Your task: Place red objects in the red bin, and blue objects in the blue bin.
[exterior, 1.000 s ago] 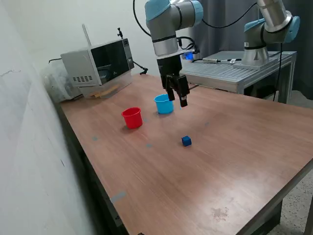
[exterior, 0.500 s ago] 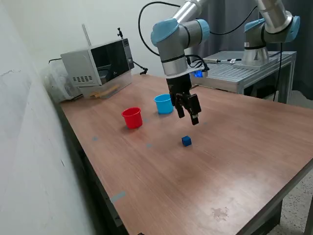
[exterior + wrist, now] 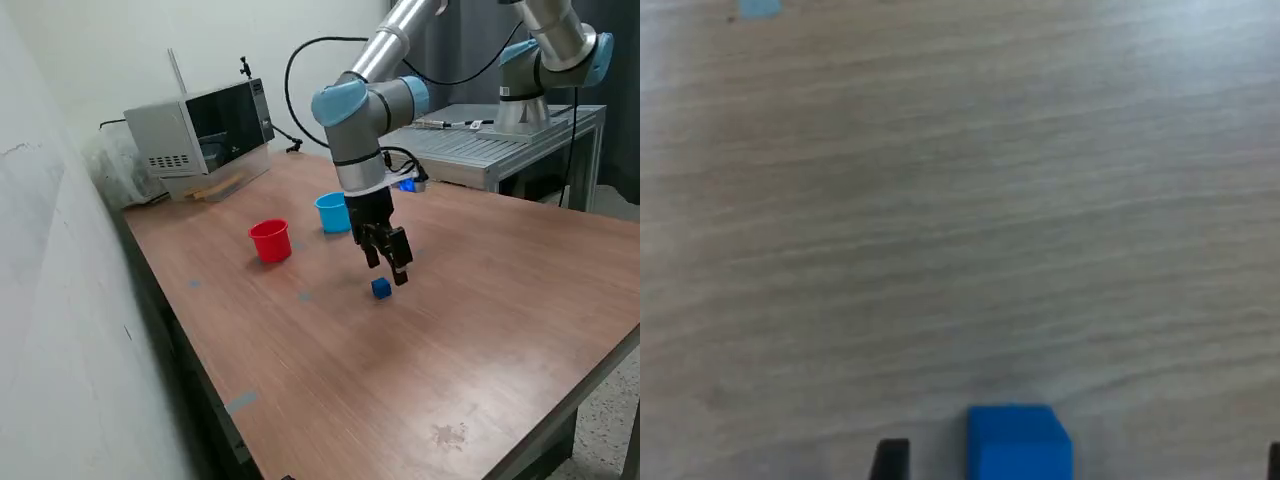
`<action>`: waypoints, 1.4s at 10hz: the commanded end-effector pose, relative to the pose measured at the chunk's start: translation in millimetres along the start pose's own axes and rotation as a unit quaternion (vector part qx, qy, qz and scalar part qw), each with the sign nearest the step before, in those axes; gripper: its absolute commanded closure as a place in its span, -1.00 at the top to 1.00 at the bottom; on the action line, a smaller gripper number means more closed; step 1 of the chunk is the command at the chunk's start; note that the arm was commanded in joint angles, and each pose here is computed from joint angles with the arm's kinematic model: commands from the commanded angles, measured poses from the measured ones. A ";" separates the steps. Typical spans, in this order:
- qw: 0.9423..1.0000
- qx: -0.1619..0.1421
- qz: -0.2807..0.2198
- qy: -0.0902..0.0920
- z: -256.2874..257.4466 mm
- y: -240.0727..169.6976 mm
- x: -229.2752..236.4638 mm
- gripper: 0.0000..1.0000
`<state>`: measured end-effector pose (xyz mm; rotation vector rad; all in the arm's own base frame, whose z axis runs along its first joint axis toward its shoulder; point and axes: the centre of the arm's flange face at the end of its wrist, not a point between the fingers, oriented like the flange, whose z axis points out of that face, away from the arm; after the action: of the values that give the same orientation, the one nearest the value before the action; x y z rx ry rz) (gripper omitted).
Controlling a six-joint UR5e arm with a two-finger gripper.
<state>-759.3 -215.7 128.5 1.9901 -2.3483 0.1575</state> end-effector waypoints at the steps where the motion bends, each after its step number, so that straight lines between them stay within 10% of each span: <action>1: 1.000 0.003 0.001 -0.007 20.3 1.7 -3.2 1.00; 5: 0.999 -0.021 0.000 -0.028 17.5 6.6 -7.2 1.00; 6: 0.999 -0.021 -0.001 -0.028 17.6 6.6 -7.0 -1.00; 11: 0.999 -0.022 -0.001 -0.032 16.0 7.0 -7.7 -1.00; 14: 0.994 -0.083 0.005 -0.068 -75.2 0.0 -19.8 -1.00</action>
<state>-763.5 -199.0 158.2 1.9903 -2.3598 -0.0719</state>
